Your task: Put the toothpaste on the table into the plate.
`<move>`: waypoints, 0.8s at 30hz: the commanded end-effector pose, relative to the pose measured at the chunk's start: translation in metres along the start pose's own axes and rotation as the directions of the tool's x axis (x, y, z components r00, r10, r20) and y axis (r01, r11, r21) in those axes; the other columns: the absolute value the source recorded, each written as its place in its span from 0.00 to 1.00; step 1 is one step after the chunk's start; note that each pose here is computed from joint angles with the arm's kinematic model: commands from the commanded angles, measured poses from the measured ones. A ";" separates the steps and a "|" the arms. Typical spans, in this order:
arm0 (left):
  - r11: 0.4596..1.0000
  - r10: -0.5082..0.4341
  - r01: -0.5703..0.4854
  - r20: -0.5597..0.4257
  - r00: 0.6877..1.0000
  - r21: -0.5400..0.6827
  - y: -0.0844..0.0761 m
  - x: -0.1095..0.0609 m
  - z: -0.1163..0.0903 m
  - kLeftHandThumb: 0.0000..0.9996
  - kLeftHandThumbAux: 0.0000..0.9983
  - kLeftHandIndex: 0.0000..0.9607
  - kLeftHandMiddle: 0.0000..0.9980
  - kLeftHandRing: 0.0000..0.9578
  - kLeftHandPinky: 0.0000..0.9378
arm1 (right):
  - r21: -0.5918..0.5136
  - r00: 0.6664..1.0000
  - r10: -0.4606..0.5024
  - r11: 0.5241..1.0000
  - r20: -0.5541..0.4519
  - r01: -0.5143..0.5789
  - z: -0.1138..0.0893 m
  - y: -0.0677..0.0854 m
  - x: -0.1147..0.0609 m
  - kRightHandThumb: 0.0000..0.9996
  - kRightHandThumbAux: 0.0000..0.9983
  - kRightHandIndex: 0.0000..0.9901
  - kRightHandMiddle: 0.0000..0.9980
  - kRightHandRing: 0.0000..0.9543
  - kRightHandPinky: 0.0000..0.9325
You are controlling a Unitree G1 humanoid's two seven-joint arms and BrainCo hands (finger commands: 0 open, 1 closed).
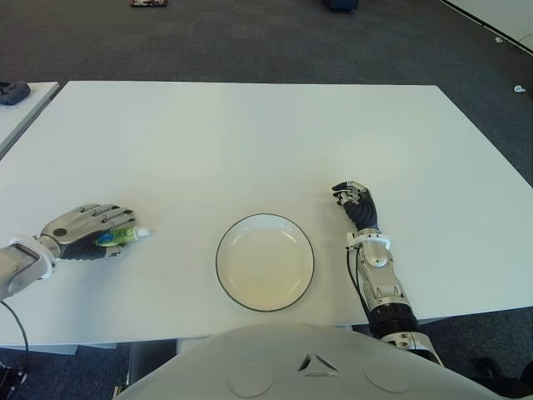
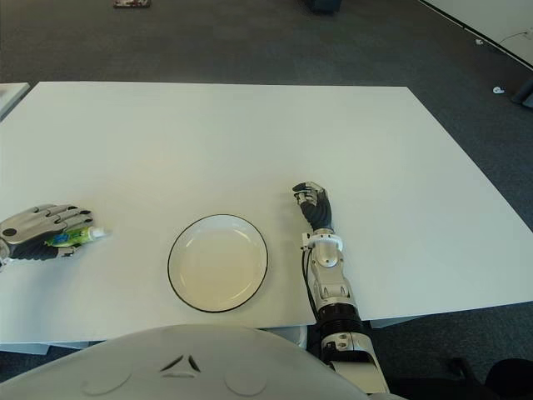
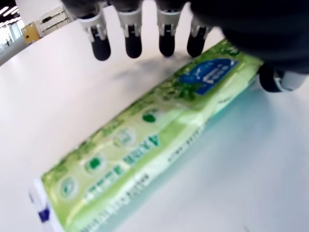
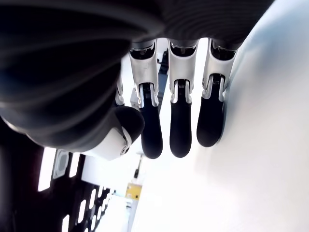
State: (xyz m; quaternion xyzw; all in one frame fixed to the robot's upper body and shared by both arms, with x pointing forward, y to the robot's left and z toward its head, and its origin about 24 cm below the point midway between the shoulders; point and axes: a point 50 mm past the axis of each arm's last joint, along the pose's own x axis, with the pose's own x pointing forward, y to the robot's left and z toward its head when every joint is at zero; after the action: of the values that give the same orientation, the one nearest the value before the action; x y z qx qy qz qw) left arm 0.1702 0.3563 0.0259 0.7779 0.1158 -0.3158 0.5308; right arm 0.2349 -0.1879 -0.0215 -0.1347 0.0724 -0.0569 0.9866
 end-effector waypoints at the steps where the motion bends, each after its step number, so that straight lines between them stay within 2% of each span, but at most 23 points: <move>1: 0.985 -0.170 0.170 -0.061 0.984 0.005 -0.030 -0.009 -0.006 0.45 0.14 0.00 0.00 0.00 0.00 | 0.001 1.000 -0.003 1.000 -0.014 0.003 -0.003 -0.001 -0.001 0.71 0.73 0.42 0.43 0.43 0.46; 7: 0.976 -0.214 0.215 -0.062 0.975 0.014 -0.030 -0.007 -0.007 0.46 0.14 0.00 0.00 0.00 0.00 | 0.002 1.000 -0.005 1.000 -0.016 0.005 -0.003 0.000 -0.001 0.71 0.73 0.42 0.43 0.43 0.46; 24: 0.974 -0.226 0.227 -0.075 0.971 0.001 -0.029 -0.007 -0.006 0.46 0.15 0.00 0.00 0.00 0.00 | 0.006 1.000 -0.002 1.000 -0.011 0.002 -0.003 -0.001 -0.001 0.71 0.73 0.42 0.43 0.43 0.46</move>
State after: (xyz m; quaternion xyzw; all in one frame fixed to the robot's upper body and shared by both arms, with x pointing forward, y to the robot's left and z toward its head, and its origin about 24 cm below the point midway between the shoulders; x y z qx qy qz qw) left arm 0.1726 0.3627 0.0250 0.7795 0.1428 -0.3125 0.5237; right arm 0.2348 -0.1878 -0.0214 -0.1345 0.0712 -0.0567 0.9867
